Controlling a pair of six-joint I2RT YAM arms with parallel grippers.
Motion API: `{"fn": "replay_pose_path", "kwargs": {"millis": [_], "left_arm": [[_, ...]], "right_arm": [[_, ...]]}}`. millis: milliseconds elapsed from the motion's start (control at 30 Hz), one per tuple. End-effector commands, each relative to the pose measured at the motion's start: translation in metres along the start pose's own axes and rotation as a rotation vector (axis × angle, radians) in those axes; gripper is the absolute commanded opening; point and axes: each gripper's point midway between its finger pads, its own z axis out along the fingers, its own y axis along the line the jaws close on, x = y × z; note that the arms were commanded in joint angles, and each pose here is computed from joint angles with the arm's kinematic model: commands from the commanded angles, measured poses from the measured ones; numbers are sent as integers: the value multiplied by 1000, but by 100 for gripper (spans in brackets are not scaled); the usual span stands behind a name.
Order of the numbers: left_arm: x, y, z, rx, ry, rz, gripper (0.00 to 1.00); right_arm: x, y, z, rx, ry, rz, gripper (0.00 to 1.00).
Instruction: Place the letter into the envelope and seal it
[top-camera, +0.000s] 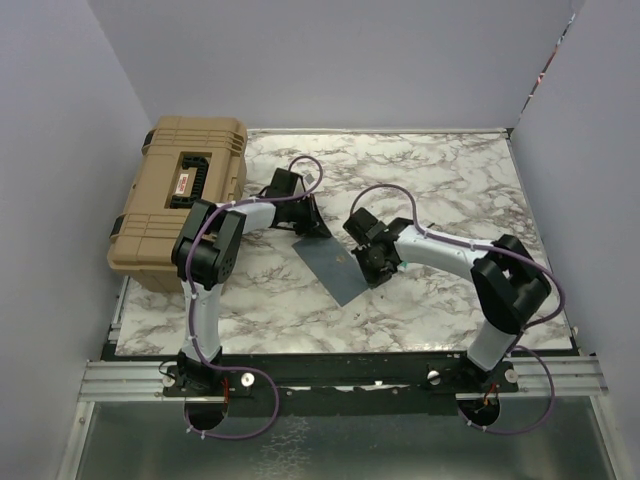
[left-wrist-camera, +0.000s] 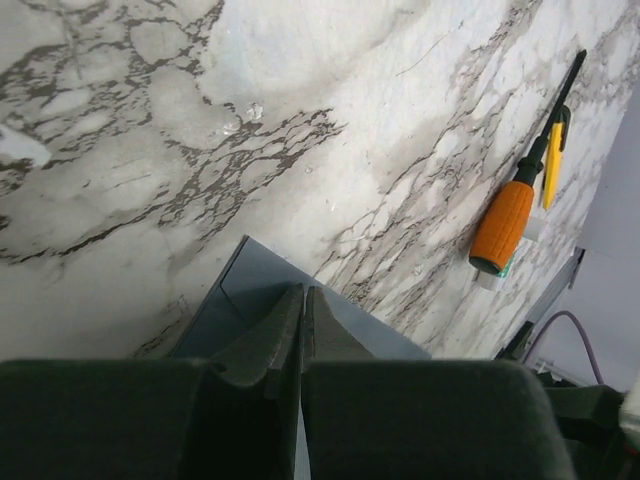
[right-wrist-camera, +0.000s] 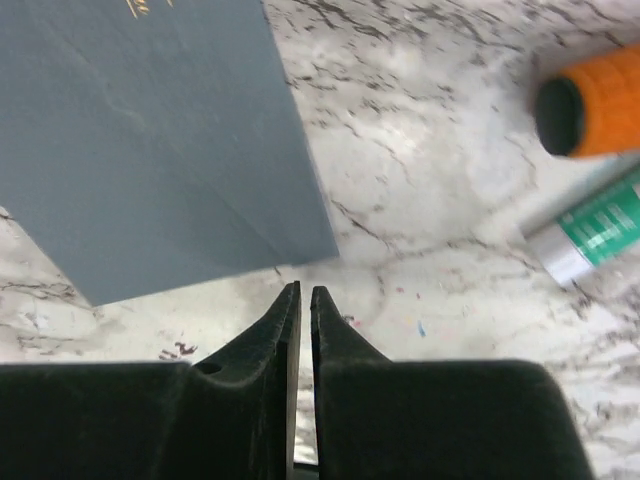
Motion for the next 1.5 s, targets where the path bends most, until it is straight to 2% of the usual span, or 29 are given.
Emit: {"fn": "replay_pose_path", "kwargs": {"millis": [0, 100, 167, 200, 333, 433, 600, 633, 667, 700, 833, 1033, 1200, 1333, 1467], "left_arm": [[-15, -11, -22, -50, -48, 59, 8], [-29, -46, -44, 16, -90, 99, 14], [-36, -65, -59, 38, -121, 124, 18], [-38, -71, -66, 42, -135, 132, 21], [-45, -93, -95, 47, -204, 172, 44], [-53, -97, -114, 3, -284, 188, 61], [-61, -101, -137, -57, -372, 212, 78], [-62, -98, -142, -81, -387, 220, 83], [-64, -97, -148, -107, -411, 228, 96], [-67, -95, -154, -133, -435, 232, 99], [-74, -85, -178, -230, -530, 181, 99], [-76, -63, -202, -375, -566, 212, 99], [-86, -42, -236, -531, -659, 200, 99], [-96, -46, -254, -558, -685, 212, 99], [-95, -64, -247, -471, -622, 247, 99]], "right_arm": [[-22, -7, -42, 53, -104, 144, 14], [-38, -20, -60, 95, -187, 279, 20], [-41, -39, -65, 150, -216, 403, 32], [-41, -48, -67, 175, -222, 462, 34], [-38, -79, -68, 242, -232, 674, 42], [-37, -93, -63, 269, -234, 760, 50], [-33, -97, -41, 291, -174, 784, 51], [-30, -99, -36, 302, -159, 786, 51], [-26, -100, -31, 310, -140, 786, 49], [-24, -102, -26, 318, -126, 787, 46], [-18, -108, -17, 346, -115, 766, 42], [-22, -110, -3, 325, -122, 724, 42], [-23, -110, 8, 285, -96, 708, 33], [-19, -113, 13, 291, -86, 711, 31], [-14, -113, 16, 288, -82, 706, 31]]}}
